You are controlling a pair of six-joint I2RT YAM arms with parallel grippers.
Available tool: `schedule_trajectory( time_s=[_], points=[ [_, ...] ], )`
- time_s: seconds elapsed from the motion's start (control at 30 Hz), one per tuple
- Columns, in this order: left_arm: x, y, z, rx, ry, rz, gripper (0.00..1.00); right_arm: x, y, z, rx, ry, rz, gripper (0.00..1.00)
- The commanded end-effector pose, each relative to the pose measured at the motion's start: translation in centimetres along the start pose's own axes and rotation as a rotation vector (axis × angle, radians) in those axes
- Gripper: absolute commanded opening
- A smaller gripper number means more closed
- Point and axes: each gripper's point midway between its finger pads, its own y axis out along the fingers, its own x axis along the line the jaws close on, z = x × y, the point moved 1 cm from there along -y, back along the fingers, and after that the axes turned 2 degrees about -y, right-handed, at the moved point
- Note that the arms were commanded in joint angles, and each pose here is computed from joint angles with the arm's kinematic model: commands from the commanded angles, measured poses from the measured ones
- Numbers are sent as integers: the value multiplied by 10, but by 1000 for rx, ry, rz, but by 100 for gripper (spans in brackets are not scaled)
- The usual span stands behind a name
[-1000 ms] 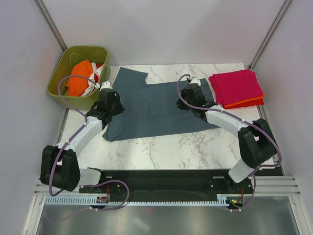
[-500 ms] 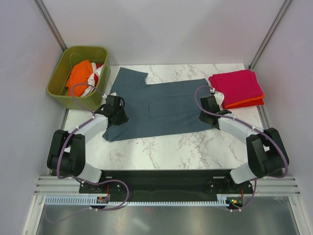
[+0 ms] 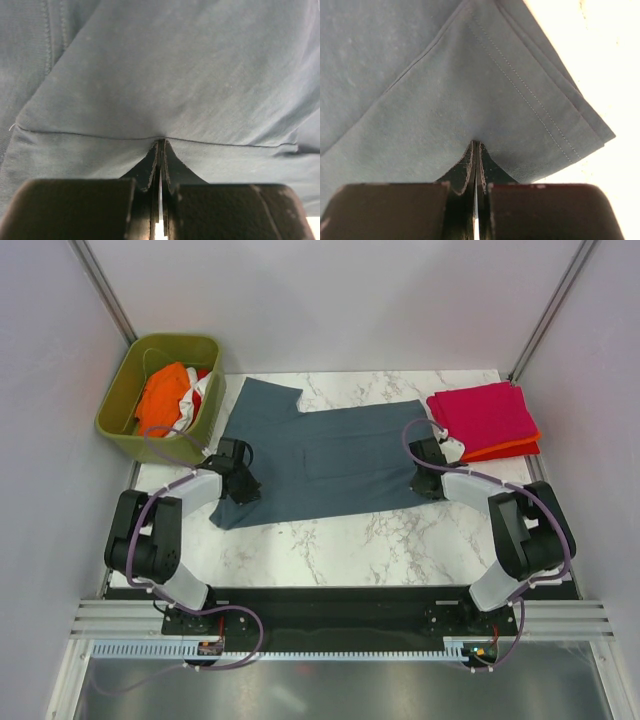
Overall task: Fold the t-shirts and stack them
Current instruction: Fold the tshirt
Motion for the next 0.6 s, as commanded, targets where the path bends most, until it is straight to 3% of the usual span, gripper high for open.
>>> schedule_trajectory(
  time_s=[0.0,0.3,0.47,0.57],
  points=[
    [22,6,21,73,-115,-78,2,-34,6,37,112,41,124,0],
    [45,-21,35,15,-201,-72,2,-64,-27,63,110,144,90,0],
    [50,-33,52,64,-220,-52,2,-79,-44,77,119,193,67,0],
    [50,-42,43,-2,-200,-28,2,-81,-54,73,82,221,29,0]
  ],
)
